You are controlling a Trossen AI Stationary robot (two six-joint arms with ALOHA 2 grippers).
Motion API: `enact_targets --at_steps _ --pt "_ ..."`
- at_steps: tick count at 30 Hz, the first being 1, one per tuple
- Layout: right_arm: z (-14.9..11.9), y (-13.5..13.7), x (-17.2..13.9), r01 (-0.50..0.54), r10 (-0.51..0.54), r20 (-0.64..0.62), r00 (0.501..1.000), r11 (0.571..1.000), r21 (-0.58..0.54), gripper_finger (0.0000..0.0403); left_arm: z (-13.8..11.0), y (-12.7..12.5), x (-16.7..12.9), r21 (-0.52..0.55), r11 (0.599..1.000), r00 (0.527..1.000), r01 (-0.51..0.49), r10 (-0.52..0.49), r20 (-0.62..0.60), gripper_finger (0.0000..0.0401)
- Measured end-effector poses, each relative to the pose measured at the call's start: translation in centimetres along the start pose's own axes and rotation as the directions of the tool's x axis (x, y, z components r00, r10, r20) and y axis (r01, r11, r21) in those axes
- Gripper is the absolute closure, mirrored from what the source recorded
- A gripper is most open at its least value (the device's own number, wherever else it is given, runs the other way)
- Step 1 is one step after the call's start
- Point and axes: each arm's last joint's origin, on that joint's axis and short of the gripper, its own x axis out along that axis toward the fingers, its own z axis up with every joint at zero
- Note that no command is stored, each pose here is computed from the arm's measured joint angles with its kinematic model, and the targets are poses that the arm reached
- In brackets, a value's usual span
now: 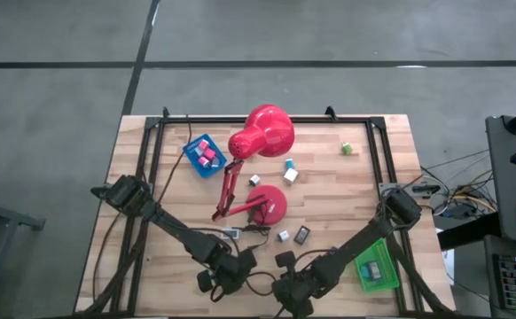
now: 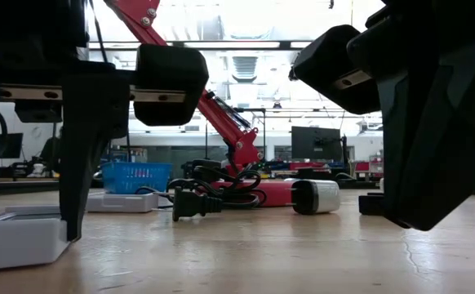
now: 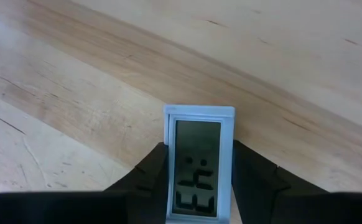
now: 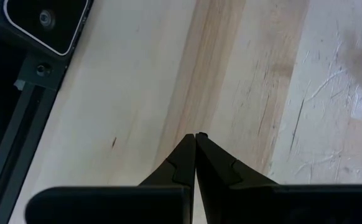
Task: Pick & Place Office items
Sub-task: Put the bottom white digital clock into the green bin
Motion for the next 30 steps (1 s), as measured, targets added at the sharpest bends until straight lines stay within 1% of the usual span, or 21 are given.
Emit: enact_targets --at_steps 10,30 --pt "0.0 0.0 0.0 0.0 0.0 0.0 1.0 1.0 -0.001 0.0394 0.29 -0.43 0.08 0.0 1.0 1.0 -0.004 0.004 0.0 0.0271" --pt "0.06 0.02 0.0 -0.002 0.002 0.006 1.0 1.0 -0.003 0.0394 0.31 -0.45 0.09 -0.007 1.0 1.0 0.002 -0.002 0.006 0.0271"
